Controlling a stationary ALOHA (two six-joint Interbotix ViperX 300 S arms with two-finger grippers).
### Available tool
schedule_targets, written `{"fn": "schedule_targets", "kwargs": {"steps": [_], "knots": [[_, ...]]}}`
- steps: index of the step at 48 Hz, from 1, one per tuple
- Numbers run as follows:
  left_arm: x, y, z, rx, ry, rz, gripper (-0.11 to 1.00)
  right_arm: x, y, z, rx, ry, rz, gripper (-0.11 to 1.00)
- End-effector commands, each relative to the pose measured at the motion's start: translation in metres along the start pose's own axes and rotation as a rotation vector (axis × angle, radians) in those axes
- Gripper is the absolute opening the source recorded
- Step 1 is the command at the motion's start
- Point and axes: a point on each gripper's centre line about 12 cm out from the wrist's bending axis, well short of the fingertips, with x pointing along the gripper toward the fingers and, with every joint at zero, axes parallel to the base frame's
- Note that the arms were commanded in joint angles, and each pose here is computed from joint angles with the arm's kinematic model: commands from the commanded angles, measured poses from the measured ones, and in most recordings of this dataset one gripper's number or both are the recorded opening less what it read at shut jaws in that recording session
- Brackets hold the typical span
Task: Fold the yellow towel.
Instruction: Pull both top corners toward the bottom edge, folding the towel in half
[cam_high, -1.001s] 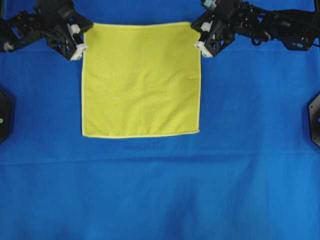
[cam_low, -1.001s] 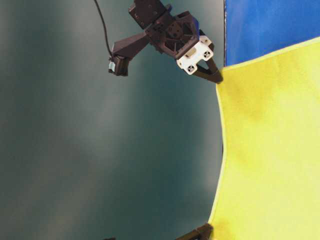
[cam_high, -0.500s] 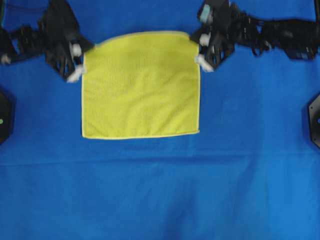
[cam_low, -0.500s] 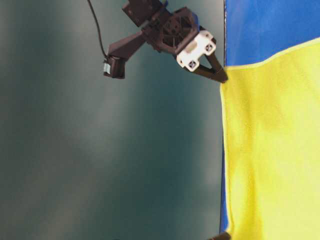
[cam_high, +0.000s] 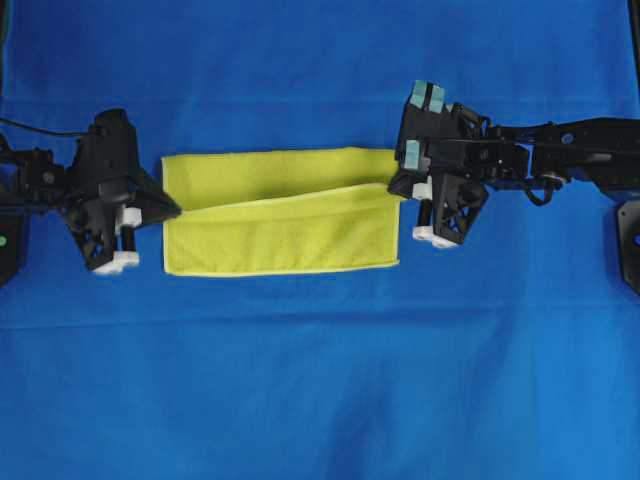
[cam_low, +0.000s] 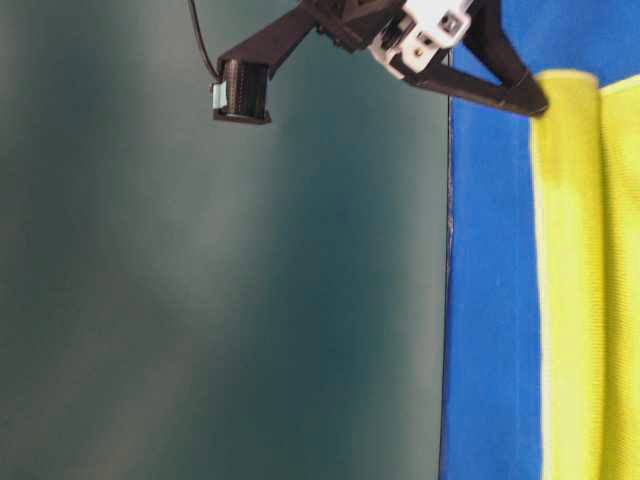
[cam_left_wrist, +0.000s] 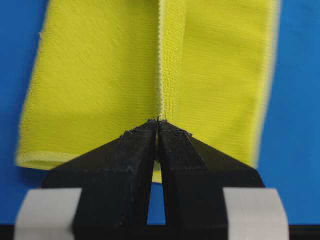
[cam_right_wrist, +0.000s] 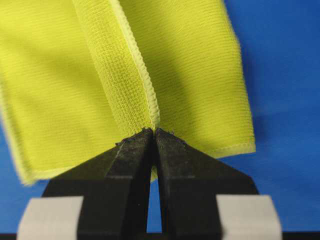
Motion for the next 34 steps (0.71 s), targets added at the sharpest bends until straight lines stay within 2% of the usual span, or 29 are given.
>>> {"fn": "schedule_targets", "kwargs": {"steps": [1,6,16,34], "knots": [[-0.001,-0.016,0.002,0.013,-0.01,-0.05,0.01,-0.006,0.007,0.006,0.007,-0.025,0.015,0.02],[0.0,-0.026,-0.002,0.017,0.006,-0.082,0.01,-0.006,0.013,0.005,0.007,-0.022,0.028,0.02],[0.002,-0.028,-0.004,0.009,0.021,-0.088,0.01,-0.007,0.027,0.003,-0.012,-0.019,0.056,0.02],[0.003,-0.027,-0.002,0.01,0.018,-0.082,0.02,-0.006,0.027,0.004,-0.002,-0.022,0.058,0.03]]}}
